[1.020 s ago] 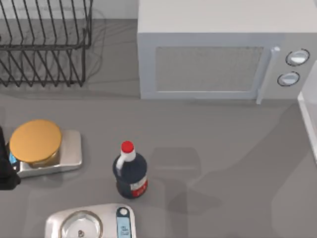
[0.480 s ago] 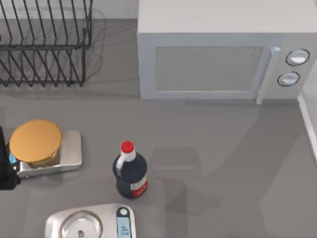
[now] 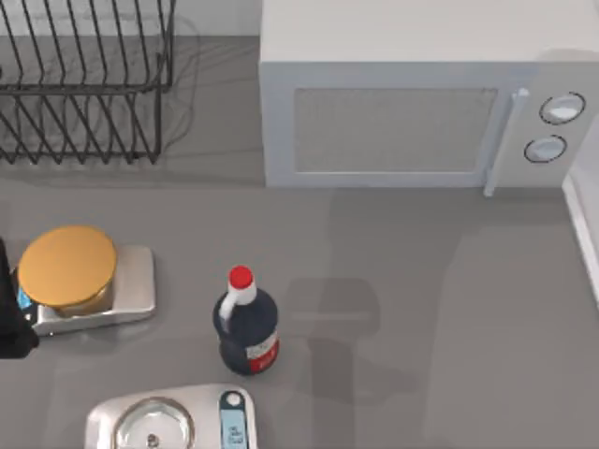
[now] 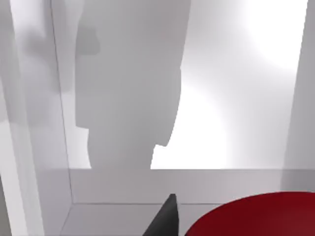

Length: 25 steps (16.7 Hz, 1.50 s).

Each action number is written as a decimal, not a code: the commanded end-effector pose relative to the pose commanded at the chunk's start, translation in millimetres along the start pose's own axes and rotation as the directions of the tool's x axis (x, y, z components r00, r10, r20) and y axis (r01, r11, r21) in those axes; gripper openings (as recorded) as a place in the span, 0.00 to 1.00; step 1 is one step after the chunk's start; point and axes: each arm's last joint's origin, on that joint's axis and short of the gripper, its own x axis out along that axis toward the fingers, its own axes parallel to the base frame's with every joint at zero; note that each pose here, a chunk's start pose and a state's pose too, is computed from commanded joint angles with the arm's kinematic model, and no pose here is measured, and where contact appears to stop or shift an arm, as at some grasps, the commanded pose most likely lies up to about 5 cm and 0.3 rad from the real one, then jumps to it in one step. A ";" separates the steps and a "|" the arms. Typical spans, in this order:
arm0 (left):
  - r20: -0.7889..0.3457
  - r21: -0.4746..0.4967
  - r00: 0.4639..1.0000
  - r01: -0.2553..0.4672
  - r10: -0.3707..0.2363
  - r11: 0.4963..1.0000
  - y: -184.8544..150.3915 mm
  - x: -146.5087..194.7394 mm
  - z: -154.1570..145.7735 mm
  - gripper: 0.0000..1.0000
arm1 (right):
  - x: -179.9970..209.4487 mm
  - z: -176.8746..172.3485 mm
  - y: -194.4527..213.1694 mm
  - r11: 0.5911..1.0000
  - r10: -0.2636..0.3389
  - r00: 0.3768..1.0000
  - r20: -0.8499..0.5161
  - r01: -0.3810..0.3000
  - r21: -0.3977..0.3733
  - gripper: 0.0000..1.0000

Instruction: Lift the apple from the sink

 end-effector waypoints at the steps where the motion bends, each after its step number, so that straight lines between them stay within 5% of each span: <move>1: 0.000 0.000 1.000 0.000 0.000 1.000 0.0 0.0 0.0 1.00 | -14.4 -4.0 1.4 1.000 -0.002 1.000 0.008 0.002 0.000 0.00; 11: 0.000 0.000 1.000 0.000 0.000 1.000 0.0 0.0 0.0 1.00 | -42.8 -14.1 19.4 1.000 -0.003 1.000 0.023 0.003 0.001 0.00; 18: 0.000 0.000 1.000 0.000 0.000 1.000 0.0 0.0 0.0 1.00 | -71.8 -59.4 155.9 1.000 0.015 1.000 0.007 -0.015 0.001 0.00; 25: 0.000 0.000 1.000 0.000 0.000 1.000 0.0 0.0 0.0 1.00 | -52.0 -161.1 296.7 1.000 0.013 1.000 -0.021 -0.013 -0.005 0.00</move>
